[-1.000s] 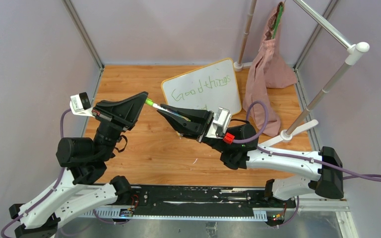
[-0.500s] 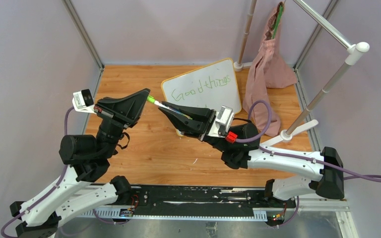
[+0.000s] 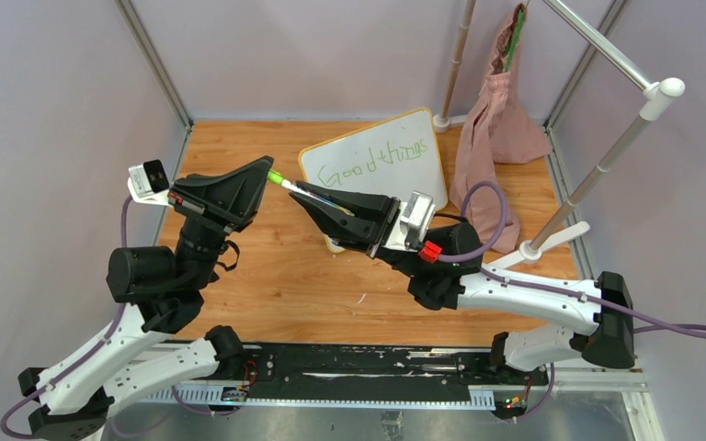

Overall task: Write a sentence on the whiteboard
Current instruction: Place the whiteboard marker at the center of the board.

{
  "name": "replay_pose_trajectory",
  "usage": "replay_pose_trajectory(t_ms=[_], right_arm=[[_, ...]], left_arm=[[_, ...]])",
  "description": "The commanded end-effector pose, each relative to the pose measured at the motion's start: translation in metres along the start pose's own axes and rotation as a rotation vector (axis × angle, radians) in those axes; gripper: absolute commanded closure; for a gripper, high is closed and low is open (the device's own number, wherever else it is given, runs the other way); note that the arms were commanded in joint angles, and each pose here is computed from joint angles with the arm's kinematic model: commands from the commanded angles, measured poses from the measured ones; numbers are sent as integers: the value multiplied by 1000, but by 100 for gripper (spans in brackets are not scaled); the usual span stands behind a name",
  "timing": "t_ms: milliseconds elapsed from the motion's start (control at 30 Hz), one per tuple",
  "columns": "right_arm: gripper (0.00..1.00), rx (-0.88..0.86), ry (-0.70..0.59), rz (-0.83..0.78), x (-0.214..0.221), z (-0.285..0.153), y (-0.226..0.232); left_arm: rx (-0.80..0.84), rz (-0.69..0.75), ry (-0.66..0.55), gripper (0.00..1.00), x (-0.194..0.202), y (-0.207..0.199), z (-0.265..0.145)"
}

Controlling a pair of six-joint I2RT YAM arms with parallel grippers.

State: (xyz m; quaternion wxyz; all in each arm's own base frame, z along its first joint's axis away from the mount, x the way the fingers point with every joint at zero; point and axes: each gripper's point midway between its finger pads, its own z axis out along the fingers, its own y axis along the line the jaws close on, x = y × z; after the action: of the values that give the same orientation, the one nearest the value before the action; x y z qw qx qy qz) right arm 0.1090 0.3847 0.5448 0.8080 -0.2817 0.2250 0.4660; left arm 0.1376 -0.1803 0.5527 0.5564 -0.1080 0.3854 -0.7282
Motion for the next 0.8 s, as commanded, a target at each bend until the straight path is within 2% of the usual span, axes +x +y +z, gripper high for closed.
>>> replay_pose_trajectory(t_ms=[0,433,567,667,700,767], right_arm=[[100,-94,131,26,45,2,27],[100,-114,159,18,45,10,25],[100,-107,158,17,35,-4,23],[100,-116,185,20,30,-20,23],[100,-122,206,23,32,-27,24],[100,-122,222,23,25,-40,23]], left_arm=[[-27,-30,269,100,66,19,-9],[-47,-25,298,100,79,28,-14],[-87,46,180,98,50,35,-24],[-142,134,88,73,21,41,-36],[-154,166,73,60,14,41,-40],[-177,208,42,41,1,41,-45]])
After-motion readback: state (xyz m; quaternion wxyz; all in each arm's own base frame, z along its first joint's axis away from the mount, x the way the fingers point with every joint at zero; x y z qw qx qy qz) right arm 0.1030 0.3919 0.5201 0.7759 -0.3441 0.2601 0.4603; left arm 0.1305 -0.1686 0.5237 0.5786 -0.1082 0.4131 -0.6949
